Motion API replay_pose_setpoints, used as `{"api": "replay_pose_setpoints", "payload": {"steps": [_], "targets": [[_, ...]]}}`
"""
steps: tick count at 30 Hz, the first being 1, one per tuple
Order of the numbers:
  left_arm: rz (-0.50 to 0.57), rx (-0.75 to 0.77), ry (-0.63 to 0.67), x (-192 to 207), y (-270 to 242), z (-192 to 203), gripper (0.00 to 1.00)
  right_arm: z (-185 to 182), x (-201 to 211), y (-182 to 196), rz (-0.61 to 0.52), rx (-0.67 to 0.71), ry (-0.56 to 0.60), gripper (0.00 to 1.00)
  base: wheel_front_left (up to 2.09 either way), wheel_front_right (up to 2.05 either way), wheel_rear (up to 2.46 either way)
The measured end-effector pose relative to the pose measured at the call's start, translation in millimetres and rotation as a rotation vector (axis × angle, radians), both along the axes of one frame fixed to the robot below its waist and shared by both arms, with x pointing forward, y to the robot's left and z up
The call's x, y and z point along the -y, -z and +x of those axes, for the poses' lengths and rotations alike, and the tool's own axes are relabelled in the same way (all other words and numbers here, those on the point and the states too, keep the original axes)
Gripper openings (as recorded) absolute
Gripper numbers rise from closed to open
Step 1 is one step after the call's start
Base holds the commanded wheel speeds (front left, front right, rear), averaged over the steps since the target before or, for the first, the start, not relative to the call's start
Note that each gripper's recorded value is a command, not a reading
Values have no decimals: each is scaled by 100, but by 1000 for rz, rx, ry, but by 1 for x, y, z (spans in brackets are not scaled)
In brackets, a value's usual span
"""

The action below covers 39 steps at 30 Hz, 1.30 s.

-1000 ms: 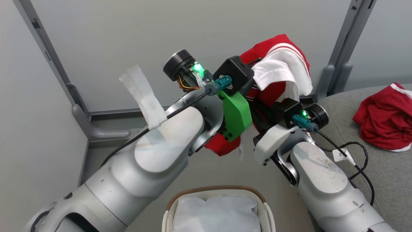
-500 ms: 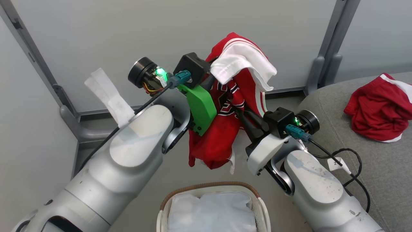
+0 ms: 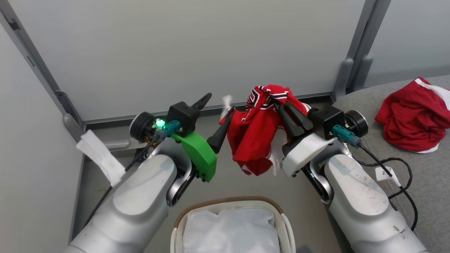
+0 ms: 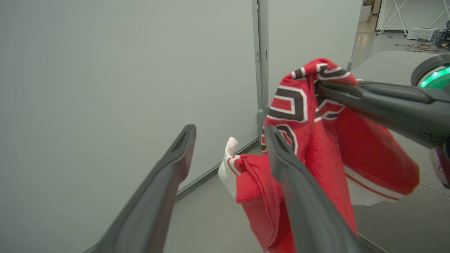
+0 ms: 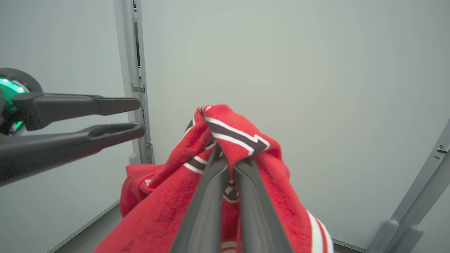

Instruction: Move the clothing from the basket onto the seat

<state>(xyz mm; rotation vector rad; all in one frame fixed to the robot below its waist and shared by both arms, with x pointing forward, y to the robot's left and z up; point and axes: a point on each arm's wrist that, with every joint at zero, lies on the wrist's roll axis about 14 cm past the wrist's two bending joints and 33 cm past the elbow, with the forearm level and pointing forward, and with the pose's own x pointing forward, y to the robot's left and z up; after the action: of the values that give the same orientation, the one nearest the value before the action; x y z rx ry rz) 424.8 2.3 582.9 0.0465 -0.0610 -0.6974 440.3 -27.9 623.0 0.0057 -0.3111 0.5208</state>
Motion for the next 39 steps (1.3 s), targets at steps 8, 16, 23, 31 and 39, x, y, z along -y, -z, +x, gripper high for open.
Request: {"api": "replay_pose_setpoints", "payload": {"steps": [8, 16, 23, 31, 39], "targets": [[-63, -75, -21, -4, 45, -26, 100, 5, 28, 7, 8, -11, 89, 0, 0, 0, 0], [-93, -166, -62, -8, 80, -46, 100, 7, 53, 20, 1, -38, 166, 0, 0, 0, 0], [-126, -165, -61, -2, 80, -51, 100, 5, 73, 24, 1, -46, 221, 0, 0, 0, 0], [-161, -181, -4, 24, 83, -60, 100, -2, 112, 22, -26, -25, 324, 0, 0, 0, 0], [-143, -205, 136, 71, 91, -68, 100, -19, 172, 29, -61, -36, 486, 0, 0, 0, 0]]}}
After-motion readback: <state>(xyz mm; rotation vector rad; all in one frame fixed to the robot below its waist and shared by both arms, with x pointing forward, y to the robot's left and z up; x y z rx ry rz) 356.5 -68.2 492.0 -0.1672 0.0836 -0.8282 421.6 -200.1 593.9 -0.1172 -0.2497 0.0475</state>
